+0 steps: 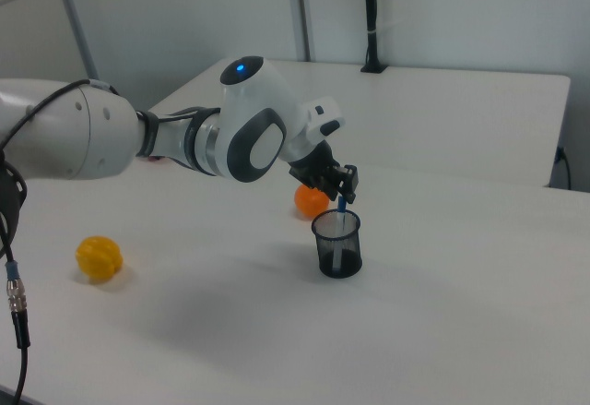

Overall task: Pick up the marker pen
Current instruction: 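Close the gripper on the blue-capped marker in the cup, then lift the marker up out of the pen cup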

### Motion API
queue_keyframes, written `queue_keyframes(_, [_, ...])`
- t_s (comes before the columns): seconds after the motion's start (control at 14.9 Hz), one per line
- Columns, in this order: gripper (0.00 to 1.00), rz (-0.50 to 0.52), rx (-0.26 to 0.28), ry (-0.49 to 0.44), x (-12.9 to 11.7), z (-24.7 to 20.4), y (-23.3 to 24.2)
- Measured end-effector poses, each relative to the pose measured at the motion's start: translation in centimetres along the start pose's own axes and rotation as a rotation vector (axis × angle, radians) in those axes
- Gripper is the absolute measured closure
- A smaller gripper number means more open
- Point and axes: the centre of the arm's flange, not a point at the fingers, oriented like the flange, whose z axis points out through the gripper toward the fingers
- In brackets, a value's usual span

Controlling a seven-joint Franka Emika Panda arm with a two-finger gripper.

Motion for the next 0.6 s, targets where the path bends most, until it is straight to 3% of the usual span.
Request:
queue_keyframes(0.13, [0.65,0.001,0.0,0.002,0.1,-0.1,0.0])
queue_keyframes(0.2, [0.78,0.001,-0.001,0.001,0.0,0.0,0.1])
queue_keyframes(0.33, [0.83,0.003,-0.001,0.003,0.1,-0.1,0.1])
queue_keyframes(0.6, [0.83,0.008,-0.006,0.023,0.7,-1.1,0.6])
